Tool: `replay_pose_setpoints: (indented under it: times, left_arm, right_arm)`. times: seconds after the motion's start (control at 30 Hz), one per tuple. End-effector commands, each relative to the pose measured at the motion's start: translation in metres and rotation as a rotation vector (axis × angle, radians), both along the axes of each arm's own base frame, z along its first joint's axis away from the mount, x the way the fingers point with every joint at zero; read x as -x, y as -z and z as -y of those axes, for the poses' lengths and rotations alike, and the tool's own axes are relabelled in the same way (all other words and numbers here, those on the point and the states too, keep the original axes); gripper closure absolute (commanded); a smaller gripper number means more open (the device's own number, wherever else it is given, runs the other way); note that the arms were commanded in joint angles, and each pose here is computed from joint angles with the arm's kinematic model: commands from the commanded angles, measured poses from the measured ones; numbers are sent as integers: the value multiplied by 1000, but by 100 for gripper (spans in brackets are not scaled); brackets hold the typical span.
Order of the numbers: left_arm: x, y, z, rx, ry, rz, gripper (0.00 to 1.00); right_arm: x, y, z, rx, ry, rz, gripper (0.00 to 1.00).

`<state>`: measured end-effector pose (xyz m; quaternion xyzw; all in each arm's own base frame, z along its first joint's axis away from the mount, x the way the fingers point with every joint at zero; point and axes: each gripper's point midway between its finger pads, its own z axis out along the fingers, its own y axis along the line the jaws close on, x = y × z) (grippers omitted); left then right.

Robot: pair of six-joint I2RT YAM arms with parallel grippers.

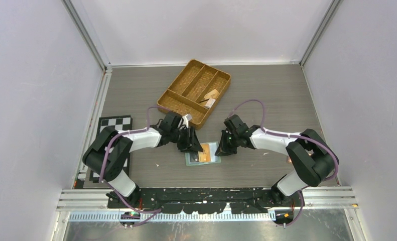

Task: Put the credit cards into the card holder
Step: Insert the credit card into the card holder.

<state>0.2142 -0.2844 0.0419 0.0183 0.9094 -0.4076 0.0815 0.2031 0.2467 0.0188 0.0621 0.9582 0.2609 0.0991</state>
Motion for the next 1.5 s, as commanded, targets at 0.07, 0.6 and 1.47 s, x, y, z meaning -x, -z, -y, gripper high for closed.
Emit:
replay_pose_setpoints:
  times: [0.07,0.6,1.47]
  left_arm:
    - [11,14,-18,-140,14,-12,55]
    - [17,21,-8,-186,45,-12,57]
    - [7,6,43,-141,103,28,58]
  right_arm:
    - [0,2,14,55,22,18,96]
    - [3,-4,9,3,24,26,83]
    - [2,-1,4,-29,27,23,87]
